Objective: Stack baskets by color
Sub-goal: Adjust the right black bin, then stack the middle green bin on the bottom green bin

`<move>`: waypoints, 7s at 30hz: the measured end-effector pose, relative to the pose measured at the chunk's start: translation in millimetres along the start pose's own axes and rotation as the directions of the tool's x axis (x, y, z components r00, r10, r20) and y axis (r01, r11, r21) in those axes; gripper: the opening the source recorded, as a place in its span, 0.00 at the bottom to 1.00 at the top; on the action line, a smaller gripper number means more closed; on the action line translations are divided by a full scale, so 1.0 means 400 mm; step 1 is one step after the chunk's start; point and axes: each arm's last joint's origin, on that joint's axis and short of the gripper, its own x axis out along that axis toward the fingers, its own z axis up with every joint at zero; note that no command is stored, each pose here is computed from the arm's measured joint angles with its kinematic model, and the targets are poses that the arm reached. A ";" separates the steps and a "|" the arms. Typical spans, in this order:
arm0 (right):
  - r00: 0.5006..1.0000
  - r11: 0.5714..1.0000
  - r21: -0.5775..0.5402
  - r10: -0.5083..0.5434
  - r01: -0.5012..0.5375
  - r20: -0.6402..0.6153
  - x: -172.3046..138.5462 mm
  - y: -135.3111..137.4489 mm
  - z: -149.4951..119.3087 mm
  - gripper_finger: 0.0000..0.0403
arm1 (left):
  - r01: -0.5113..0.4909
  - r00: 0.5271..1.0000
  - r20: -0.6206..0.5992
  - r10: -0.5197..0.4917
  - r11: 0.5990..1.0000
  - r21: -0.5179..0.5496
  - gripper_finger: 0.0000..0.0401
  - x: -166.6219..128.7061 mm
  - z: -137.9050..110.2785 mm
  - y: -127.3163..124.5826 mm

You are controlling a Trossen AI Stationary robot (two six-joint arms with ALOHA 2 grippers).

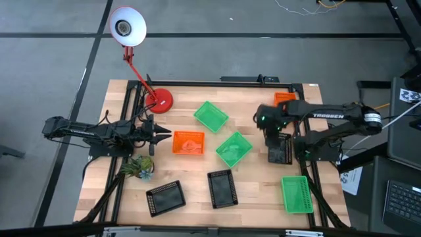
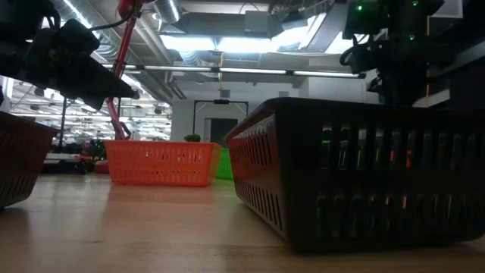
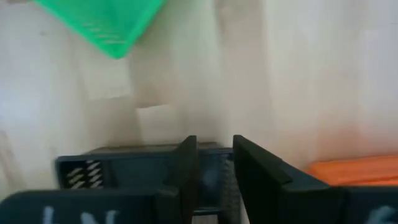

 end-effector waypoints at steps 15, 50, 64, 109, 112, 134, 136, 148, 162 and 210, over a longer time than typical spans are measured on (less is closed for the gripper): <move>0.961 0.998 -0.056 -0.019 0.004 -0.276 0.138 0.112 0.035 0.26 | -0.026 1.000 0.001 0.026 1.000 0.001 0.20 0.000 0.000 0.002; 0.999 0.962 -0.273 -0.038 0.034 -0.009 0.030 0.235 0.126 0.26 | -0.026 1.000 0.000 0.026 1.000 0.001 0.20 0.000 -0.001 0.002; 0.994 0.891 -0.452 0.010 0.042 0.112 0.115 0.304 0.195 0.26 | -0.026 1.000 0.000 0.026 1.000 0.001 0.20 0.000 -0.001 0.002; 0.982 0.978 -0.113 -0.182 0.175 -0.051 0.096 0.134 0.186 0.26 | -0.026 1.000 -0.004 0.026 1.000 0.002 0.20 0.000 -0.002 0.002; 0.985 0.981 -0.084 -0.174 0.173 -0.007 0.099 0.110 0.202 0.26 | -0.027 1.000 -0.008 0.027 1.000 0.003 0.20 0.000 -0.002 0.002; 1.000 0.998 0.061 -0.025 0.025 -0.001 0.119 0.046 0.222 0.26 | -0.027 1.000 -0.011 0.027 1.000 0.004 0.20 0.000 -0.003 0.002; 1.000 0.998 0.064 -0.024 0.024 0.003 0.128 0.046 0.218 0.26 | -0.027 1.000 -0.012 0.027 1.000 0.004 0.20 0.000 -0.003 0.002; 0.999 0.993 0.119 0.010 -0.004 -0.053 0.213 0.055 0.156 0.22 | -0.027 1.000 -0.011 0.027 1.000 0.004 0.20 0.000 -0.003 0.002; 0.977 0.987 -0.043 -0.157 0.153 -0.143 0.067 0.093 0.170 0.00 | -0.027 1.000 -0.011 0.027 1.000 0.004 0.20 0.000 -0.004 0.002; 0.832 0.983 -0.064 0.108 -0.170 -0.545 -0.002 0.412 -0.145 0.00 | -0.028 0.999 -0.015 0.028 1.000 0.003 0.20 0.000 -0.004 0.002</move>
